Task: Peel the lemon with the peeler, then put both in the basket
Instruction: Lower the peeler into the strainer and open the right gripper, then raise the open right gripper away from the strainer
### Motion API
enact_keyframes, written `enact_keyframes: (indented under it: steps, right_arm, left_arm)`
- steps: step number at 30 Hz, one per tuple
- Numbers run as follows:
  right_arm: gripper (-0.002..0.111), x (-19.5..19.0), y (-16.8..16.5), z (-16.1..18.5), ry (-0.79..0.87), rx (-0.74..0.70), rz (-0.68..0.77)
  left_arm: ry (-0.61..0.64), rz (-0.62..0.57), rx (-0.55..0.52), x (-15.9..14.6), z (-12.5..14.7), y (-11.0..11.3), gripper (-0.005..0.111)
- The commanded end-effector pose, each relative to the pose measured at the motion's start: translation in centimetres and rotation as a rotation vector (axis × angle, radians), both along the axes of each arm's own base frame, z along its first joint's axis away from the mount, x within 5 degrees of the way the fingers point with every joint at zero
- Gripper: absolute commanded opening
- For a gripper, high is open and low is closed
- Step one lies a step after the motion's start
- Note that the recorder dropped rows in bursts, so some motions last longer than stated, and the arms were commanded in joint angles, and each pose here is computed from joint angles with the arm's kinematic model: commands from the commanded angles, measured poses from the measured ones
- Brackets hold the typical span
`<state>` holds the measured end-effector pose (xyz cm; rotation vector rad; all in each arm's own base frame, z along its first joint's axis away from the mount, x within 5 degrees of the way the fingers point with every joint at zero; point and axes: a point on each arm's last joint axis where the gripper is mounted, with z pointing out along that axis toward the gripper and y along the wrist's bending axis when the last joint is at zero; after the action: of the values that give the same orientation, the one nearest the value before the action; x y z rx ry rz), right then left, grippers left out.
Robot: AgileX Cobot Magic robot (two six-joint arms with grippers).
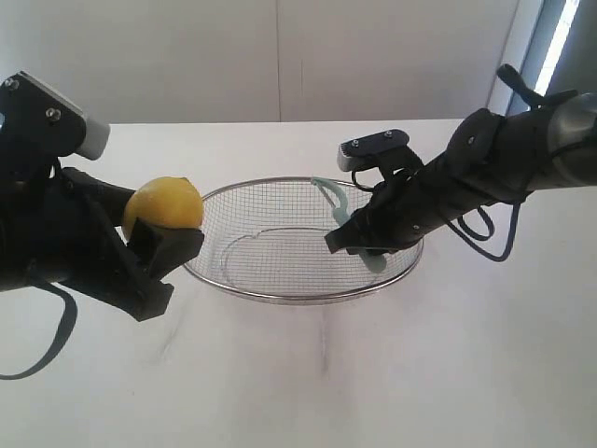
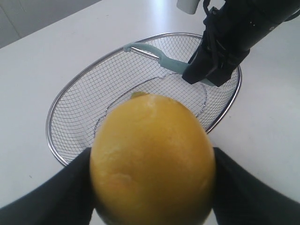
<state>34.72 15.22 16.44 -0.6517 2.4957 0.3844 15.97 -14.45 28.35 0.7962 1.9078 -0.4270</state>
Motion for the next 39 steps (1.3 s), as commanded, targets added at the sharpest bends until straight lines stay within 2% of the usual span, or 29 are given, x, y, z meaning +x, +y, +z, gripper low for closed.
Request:
enact_keyframes:
  steps: [1, 5, 16, 22, 26, 28, 30, 31, 35, 37, 39]
  right_arm:
    - [0.004, 0.1, 0.0, 0.3, -0.003, 0.007, -0.001]
    - [0.01, 0.0, 0.0, 0.3, 0.004, 0.007, 0.003]
    - [0.037, 0.2, 0.0, 0.3, -0.011, 0.006, -0.005]
    - [0.039, 0.1, 0.1, 1.0, -0.014, 0.015, 0.005]
    - [0.039, -0.4, 0.0, 5.0, -0.093, 0.032, 0.048]
    - [0.026, -1.6, -0.4, 8.1, -0.156, 0.014, 0.099]
    - [0.004, -3.0, -1.0, 10.6, -0.191, -0.011, 0.135]
    - [0.0, -3.4, -1.2, 11.2, -0.192, -0.015, 0.139]
    - [0.0, -6.4, -1.9, 14.1, -0.129, 0.018, 0.135]
    - [0.0, -8.3, -2.3, 14.8, -0.05, 0.009, 0.185]
    - [0.0, -8.9, -2.5, 15.1, -0.058, 0.014, 0.188]
  left_arm:
    - [0.005, -0.001, -0.013, -0.1, 0.0, -0.1, 0.0]
    - [0.005, -0.001, -0.013, -0.1, 0.0, -0.1, 0.0]
    - [0.005, -0.001, -0.013, -0.1, 0.0, -0.1, 0.0]
    - [0.004, -0.001, -0.014, -0.1, 0.0, -0.1, 0.0]
    - [0.003, -0.001, -0.015, -0.1, 0.0, -0.1, 0.0]
    - [0.003, -0.001, -0.015, -0.1, 0.0, -0.1, 0.0]
    - [0.003, -0.001, -0.015, -0.1, 0.0, -0.1, 0.0]
    - [0.003, -0.001, -0.015, -0.1, 0.0, -0.1, 0.0]
    - [0.003, -0.001, -0.015, -0.1, 0.0, -0.1, 0.0]
    - [0.003, -0.001, -0.015, -0.1, 0.0, -0.1, 0.0]
    - [-0.001, -0.001, -0.018, -0.1, 0.1, -0.1, 0.0]
